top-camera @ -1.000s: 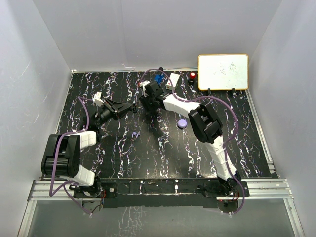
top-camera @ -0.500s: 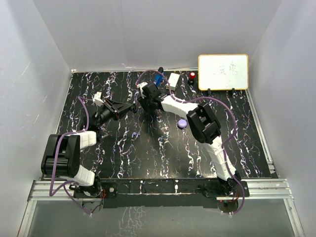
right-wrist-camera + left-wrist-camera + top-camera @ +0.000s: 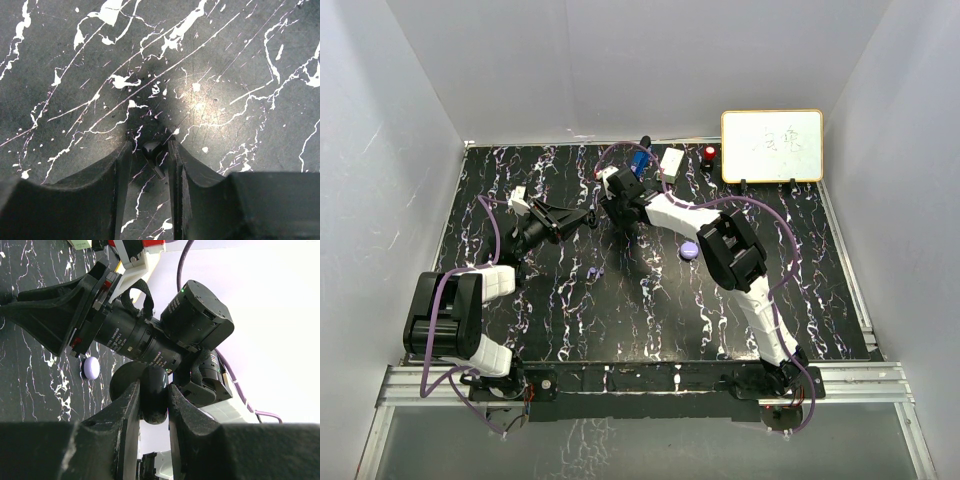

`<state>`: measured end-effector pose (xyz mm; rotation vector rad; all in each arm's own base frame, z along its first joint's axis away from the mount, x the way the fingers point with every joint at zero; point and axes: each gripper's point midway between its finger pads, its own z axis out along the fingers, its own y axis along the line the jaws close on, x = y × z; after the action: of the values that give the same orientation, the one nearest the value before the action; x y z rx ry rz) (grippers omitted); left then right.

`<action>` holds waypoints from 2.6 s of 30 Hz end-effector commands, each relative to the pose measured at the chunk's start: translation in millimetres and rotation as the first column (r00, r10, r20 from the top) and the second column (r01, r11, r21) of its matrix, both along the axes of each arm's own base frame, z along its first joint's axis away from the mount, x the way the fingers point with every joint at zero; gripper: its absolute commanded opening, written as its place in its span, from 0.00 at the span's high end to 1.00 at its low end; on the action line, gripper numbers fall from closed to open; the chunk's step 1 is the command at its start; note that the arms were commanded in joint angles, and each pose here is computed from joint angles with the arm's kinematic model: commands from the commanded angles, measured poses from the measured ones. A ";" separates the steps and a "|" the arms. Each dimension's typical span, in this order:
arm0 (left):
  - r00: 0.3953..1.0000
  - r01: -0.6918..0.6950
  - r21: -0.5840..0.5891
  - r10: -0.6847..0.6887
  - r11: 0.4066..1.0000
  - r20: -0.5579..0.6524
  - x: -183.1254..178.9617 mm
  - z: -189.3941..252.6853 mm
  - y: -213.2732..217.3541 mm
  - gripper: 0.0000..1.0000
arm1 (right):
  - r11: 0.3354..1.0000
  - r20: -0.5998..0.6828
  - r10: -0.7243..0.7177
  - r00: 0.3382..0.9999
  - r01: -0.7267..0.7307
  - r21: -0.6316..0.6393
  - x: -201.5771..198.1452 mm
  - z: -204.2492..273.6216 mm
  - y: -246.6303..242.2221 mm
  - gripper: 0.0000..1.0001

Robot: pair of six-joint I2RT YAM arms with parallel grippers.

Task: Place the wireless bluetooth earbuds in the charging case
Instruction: Pick up the earbud from the center of the board.

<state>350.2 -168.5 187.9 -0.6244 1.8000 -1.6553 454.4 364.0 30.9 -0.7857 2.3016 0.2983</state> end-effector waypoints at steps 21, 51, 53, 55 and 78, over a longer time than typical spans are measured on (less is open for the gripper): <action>0.999 0.017 0.001 -0.017 1.000 0.048 -6.2 12.2 0.8 1.00 | 1.000 0.065 -0.019 0.998 0.018 0.020 11.3 20.7 4.6 0.90; 0.983 0.170 -0.028 -0.168 0.985 0.076 -7.5 12.0 -23.8 1.00 | 0.719 0.322 -0.053 0.945 -0.188 0.669 -46.6 248.7 -22.2 0.93; 0.981 0.178 -0.027 -0.176 0.984 0.082 -6.9 13.5 -26.5 1.00 | 0.697 0.329 -0.044 0.943 -0.207 0.687 -54.2 251.9 -22.1 0.95; 0.979 0.186 -0.022 -0.184 0.982 0.083 -6.5 13.4 -30.0 1.00 | 0.669 0.342 -0.041 0.939 -0.228 0.707 -62.0 258.1 -22.6 0.95; 0.966 0.255 -0.017 -0.254 0.967 0.042 -5.5 8.7 -67.3 1.00 | 0.600 0.419 0.046 0.907 -0.360 0.714 -102.1 248.9 -19.1 1.00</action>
<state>340.7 -228.8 186.2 -0.4224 1.9212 -1.8285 362.5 343.9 240.2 -0.5316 1.6375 1.0674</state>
